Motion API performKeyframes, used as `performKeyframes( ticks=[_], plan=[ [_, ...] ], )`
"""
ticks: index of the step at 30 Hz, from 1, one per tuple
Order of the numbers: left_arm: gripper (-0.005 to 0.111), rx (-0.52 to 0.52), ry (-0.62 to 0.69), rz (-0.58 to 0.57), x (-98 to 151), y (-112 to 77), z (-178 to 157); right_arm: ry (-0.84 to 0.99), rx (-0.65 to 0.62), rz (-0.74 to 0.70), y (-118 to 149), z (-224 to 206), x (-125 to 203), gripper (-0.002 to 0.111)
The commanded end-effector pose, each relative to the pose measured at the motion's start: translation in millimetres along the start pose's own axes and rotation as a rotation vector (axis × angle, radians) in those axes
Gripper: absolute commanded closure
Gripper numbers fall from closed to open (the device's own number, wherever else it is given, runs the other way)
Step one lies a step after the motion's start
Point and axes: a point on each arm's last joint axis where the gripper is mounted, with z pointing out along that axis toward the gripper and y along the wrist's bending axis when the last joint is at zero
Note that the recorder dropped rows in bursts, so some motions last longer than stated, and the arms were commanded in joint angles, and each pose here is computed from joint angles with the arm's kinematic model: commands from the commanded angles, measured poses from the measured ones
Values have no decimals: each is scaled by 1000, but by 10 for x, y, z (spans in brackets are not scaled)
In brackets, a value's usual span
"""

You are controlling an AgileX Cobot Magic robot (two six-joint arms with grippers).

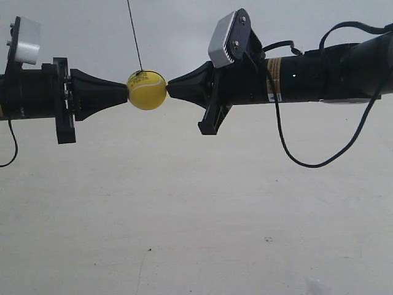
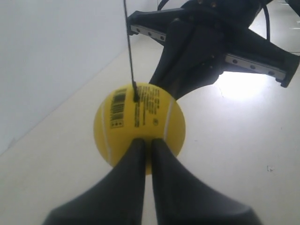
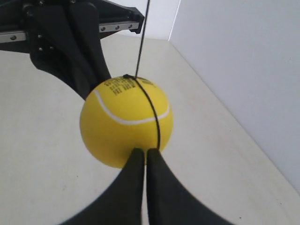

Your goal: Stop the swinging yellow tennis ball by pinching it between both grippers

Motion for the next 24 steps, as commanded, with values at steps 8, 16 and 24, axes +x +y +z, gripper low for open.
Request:
performKeyframes(
  ticks=[8, 16, 24],
  plan=[
    [102, -18, 27, 10, 20, 20, 13, -39, 6, -8, -96, -112, 4, 108],
    [102, -23, 23, 9, 16, 24, 13, -50, 14, -6, -103, -113, -7, 108],
    [102, -23, 23, 9, 16, 24, 13, -53, -17, 47, -83, -59, 120, 108]
  ],
)
